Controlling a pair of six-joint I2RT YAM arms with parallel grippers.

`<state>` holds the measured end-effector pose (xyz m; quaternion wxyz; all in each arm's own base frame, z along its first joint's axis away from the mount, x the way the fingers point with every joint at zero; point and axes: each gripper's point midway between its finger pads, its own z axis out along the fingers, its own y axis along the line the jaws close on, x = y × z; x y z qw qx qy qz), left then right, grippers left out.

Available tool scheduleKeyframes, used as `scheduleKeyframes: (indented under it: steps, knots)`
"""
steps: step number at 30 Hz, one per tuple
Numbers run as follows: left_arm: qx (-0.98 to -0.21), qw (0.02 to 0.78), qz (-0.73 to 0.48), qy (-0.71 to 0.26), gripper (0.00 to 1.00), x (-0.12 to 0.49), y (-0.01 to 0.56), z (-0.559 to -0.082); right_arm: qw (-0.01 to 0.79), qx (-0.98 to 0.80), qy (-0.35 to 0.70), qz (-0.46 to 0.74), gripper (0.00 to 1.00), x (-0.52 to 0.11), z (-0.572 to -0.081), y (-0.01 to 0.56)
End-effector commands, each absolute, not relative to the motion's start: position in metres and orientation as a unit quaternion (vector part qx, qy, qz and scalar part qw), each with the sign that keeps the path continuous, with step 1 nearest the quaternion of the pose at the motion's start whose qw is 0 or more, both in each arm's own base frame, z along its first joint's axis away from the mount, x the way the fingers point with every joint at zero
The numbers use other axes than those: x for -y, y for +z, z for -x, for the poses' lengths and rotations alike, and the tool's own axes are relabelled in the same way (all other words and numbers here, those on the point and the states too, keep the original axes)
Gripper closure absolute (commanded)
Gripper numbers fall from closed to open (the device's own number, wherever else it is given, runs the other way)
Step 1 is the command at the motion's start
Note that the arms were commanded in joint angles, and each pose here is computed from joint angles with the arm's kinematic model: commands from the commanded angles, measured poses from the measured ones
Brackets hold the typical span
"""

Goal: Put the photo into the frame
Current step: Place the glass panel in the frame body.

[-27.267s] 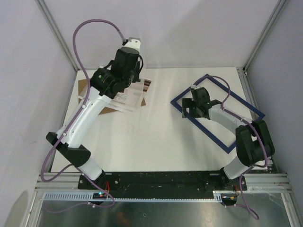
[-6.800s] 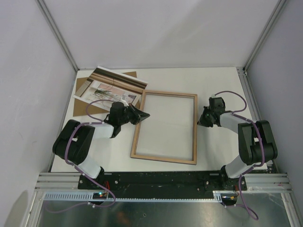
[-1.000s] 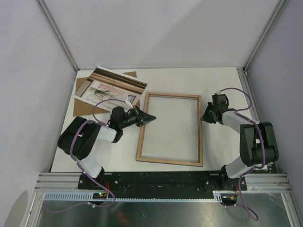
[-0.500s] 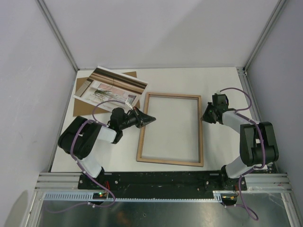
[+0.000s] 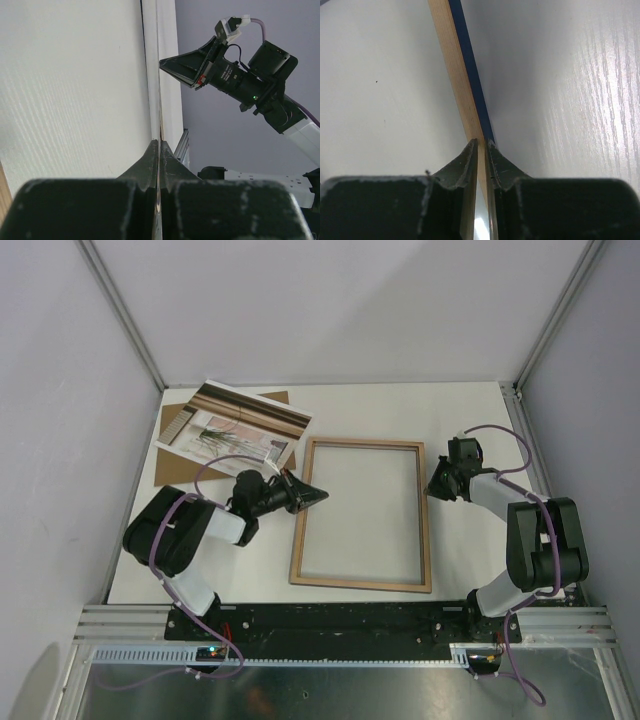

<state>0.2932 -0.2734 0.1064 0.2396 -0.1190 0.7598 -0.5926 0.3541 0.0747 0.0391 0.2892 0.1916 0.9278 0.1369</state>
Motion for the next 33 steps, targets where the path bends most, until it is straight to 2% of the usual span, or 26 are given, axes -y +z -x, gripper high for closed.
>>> scheduleKeyframes:
  steps: [1, 9, 33]
  knots:
    - [-0.754, 0.253, 0.106, -0.597, 1.0, 0.272, 0.11, -0.291, 0.309, -0.922, 0.15, -0.18, 0.85, -0.081, -0.368, 0.053]
    - [-0.757, 0.25, 0.106, -0.595, 1.0, 0.271, 0.106, -0.292, 0.309, -0.922, 0.151, -0.18, 0.85, -0.081, -0.368, 0.053]
    - [-0.72, 0.25, 0.093, -0.641, 1.0, 0.284, 0.148, -0.304, 0.306, -0.922, 0.156, -0.176, 0.85, -0.085, -0.37, 0.054]
